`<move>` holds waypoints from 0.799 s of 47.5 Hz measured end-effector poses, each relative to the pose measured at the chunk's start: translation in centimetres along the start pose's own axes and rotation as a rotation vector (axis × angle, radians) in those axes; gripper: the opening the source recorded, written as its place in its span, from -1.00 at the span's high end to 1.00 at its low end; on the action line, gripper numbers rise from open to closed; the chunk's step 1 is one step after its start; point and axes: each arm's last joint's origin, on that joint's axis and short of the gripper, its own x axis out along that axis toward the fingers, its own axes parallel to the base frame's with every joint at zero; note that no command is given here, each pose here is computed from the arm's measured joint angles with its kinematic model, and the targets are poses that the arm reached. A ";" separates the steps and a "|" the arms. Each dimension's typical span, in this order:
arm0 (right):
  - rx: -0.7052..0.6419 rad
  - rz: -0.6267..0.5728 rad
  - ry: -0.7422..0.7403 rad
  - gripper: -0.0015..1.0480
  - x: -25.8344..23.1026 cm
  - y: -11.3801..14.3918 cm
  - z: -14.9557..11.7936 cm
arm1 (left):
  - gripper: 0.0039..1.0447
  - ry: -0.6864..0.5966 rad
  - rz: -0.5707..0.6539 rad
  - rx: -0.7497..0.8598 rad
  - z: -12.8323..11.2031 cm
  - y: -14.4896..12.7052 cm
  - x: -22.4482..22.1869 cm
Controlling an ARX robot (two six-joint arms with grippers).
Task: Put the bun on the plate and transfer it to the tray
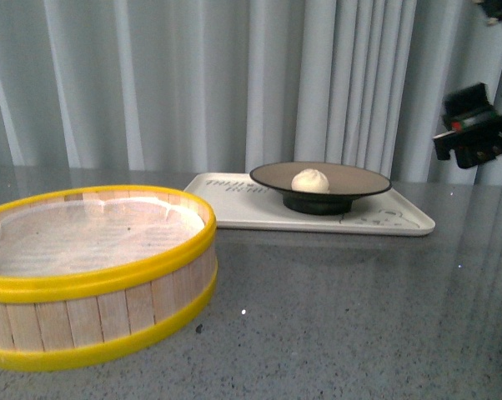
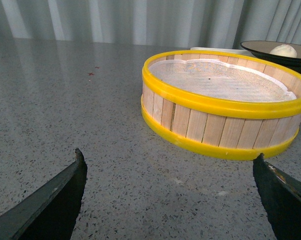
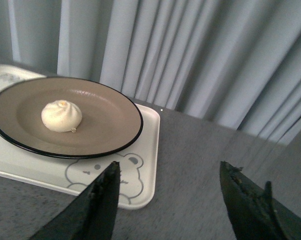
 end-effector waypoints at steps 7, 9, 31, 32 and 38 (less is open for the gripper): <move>0.244 -0.028 -0.004 0.39 -4.6 -0.8 -3.1 | -0.88 0.000 -0.001 0.000 0.0 0.0 0.0; 0.265 -0.022 0.001 0.56 -5.7 -0.8 -4.0 | -0.88 0.000 -0.001 0.000 0.0 0.0 0.0; 0.298 -0.019 0.017 0.97 -14.2 -1.4 -9.4 | -0.88 0.000 -0.001 0.000 0.0 0.0 0.0; 0.298 -0.019 0.017 0.97 -14.3 -1.4 -9.5 | -0.88 0.000 -0.001 0.000 0.0 0.0 0.0; 0.298 -0.017 0.019 0.97 -15.5 -1.2 -10.0 | -0.88 0.000 -0.001 0.000 0.0 0.0 0.0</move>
